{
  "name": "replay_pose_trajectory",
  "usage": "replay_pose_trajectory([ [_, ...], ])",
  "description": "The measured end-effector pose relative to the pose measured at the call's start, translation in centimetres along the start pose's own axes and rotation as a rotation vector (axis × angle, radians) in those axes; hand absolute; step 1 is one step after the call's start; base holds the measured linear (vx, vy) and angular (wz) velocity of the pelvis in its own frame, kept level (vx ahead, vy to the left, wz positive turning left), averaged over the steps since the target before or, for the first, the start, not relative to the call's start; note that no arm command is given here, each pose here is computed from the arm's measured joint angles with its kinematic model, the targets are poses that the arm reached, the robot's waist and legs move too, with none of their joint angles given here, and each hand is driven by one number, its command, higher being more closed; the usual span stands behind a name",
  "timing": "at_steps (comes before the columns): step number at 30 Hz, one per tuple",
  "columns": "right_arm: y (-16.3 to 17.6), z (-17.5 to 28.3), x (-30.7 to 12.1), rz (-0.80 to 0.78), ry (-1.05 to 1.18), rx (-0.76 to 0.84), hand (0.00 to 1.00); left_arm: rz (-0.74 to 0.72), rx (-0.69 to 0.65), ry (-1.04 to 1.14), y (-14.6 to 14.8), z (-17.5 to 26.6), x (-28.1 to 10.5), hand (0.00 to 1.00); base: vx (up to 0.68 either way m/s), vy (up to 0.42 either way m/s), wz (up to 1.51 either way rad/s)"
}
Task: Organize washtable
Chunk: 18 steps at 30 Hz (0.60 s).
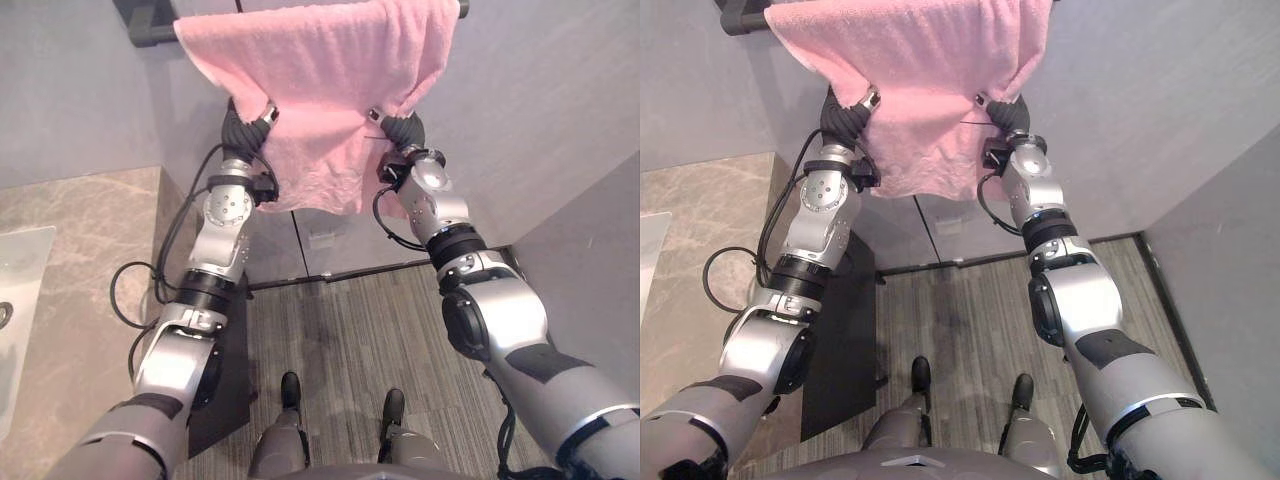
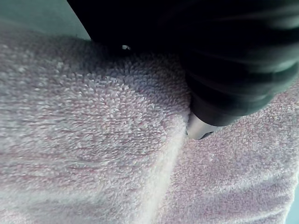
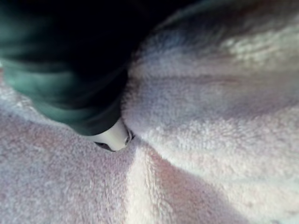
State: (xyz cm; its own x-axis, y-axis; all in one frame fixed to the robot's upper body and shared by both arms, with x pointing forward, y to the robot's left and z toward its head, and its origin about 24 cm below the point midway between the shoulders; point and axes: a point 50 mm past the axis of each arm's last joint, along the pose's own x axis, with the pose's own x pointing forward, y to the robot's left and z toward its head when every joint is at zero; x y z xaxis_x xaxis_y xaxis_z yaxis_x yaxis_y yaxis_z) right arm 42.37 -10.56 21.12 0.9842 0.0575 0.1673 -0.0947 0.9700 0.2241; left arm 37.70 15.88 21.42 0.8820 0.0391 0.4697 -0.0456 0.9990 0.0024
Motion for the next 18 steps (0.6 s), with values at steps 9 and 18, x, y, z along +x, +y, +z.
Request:
replay_pose_trajectory([
  [9,-3.5,1.5,0.0,-0.101,-0.040,-0.028,0.00,0.105,-0.029,-0.014,2.1,0.4,0.2,0.00,0.01,-0.003,-0.03],
  [18,-9.9,2.0,-2.5,-0.269,-0.122,-0.125,0.00,0.277,-0.028,0.045,5.7,-1.7,-1.9,0.00,0.00,-0.006,-0.07],
])
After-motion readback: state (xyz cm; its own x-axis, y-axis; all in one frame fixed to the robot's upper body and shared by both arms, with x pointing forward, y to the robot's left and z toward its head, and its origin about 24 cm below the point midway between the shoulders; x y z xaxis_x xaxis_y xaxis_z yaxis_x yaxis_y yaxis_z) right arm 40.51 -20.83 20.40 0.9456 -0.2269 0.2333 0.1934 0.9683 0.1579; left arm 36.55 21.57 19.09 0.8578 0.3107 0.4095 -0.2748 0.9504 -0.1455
